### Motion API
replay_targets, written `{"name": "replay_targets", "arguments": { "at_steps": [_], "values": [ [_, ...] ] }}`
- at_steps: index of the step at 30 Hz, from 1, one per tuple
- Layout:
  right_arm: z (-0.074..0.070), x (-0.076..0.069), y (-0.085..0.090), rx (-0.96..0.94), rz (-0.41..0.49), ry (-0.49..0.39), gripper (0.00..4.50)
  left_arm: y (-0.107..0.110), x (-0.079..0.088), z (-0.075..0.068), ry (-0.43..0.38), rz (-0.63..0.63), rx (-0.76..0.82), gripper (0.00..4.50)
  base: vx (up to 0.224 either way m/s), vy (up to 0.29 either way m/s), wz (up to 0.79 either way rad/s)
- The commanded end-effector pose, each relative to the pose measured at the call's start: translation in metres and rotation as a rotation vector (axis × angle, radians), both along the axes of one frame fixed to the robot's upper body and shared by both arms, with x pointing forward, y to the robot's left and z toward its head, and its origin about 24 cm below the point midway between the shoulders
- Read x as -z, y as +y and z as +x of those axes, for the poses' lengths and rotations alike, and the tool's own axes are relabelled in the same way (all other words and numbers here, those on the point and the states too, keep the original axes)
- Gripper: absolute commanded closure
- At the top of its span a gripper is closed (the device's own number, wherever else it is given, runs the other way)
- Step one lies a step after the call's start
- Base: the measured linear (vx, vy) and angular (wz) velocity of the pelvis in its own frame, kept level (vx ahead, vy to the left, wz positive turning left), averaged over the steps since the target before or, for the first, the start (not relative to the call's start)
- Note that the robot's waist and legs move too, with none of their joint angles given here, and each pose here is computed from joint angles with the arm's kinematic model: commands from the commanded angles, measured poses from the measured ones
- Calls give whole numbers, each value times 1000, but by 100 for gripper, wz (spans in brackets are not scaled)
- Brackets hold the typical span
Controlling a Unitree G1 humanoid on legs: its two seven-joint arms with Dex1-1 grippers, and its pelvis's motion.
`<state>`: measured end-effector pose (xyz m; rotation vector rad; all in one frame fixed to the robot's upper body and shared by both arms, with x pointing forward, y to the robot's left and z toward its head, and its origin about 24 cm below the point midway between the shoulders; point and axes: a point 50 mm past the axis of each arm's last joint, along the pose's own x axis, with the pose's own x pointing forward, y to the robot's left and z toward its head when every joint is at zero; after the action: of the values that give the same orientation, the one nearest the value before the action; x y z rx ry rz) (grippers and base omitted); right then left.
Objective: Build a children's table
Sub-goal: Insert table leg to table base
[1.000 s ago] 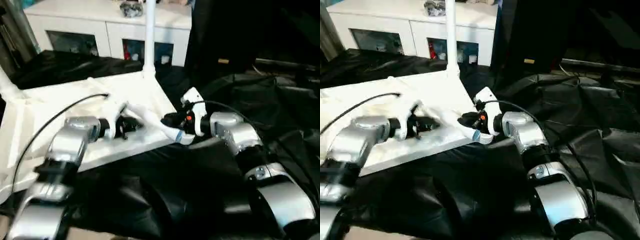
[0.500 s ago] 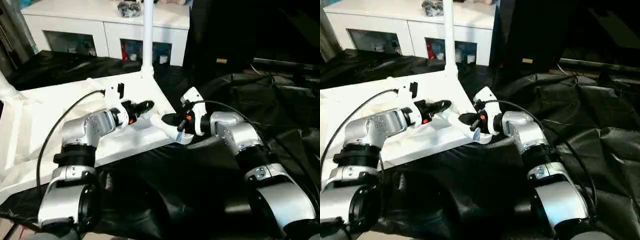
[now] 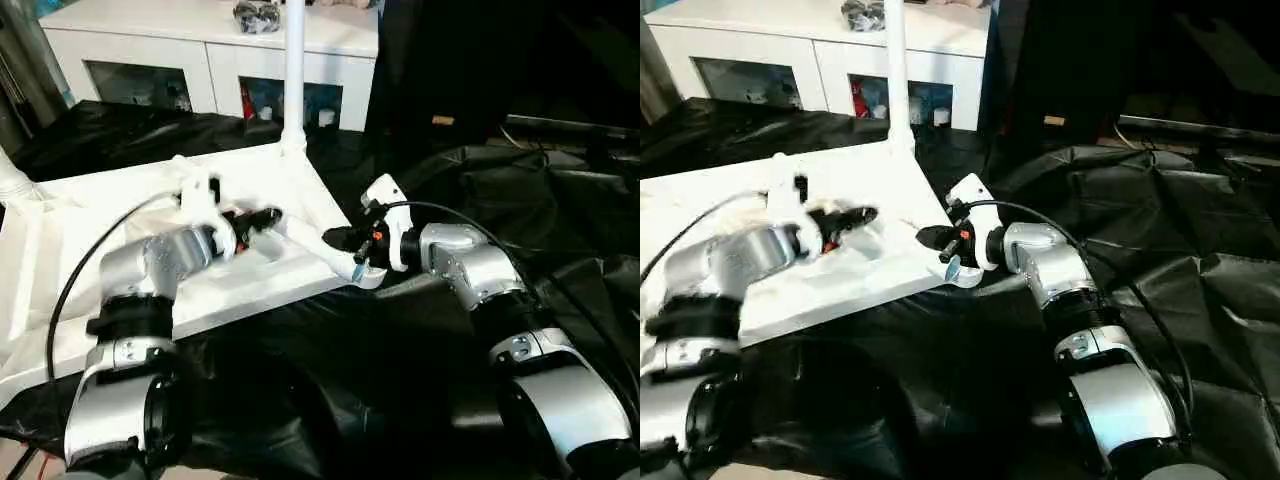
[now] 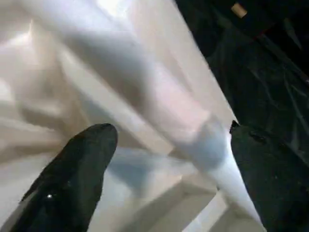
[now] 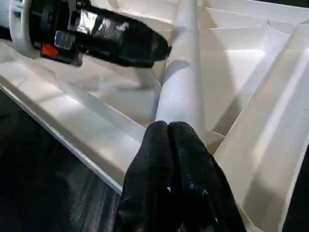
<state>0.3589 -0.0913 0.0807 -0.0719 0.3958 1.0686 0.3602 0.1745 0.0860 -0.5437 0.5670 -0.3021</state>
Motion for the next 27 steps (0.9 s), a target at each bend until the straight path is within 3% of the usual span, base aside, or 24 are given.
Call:
{"name": "replay_targets", "arguments": {
  "at_steps": [1,6,19,27],
  "values": [
    [-16,43,-11,32,-111,159,450,-2,-3,0,7,-32,-9,3,0,0,0],
    [-16,43,-11,27,-112,160,450,-21,-5,1,29,-230,24,3,0,0,0],
    [-18,44,-11,22,-111,162,450,-36,21,-2,157,-228,12,3,0,0,0],
    [-17,43,-10,18,-112,160,450,-53,26,-3,229,-338,52,3,0,0,0]
  ]
}}
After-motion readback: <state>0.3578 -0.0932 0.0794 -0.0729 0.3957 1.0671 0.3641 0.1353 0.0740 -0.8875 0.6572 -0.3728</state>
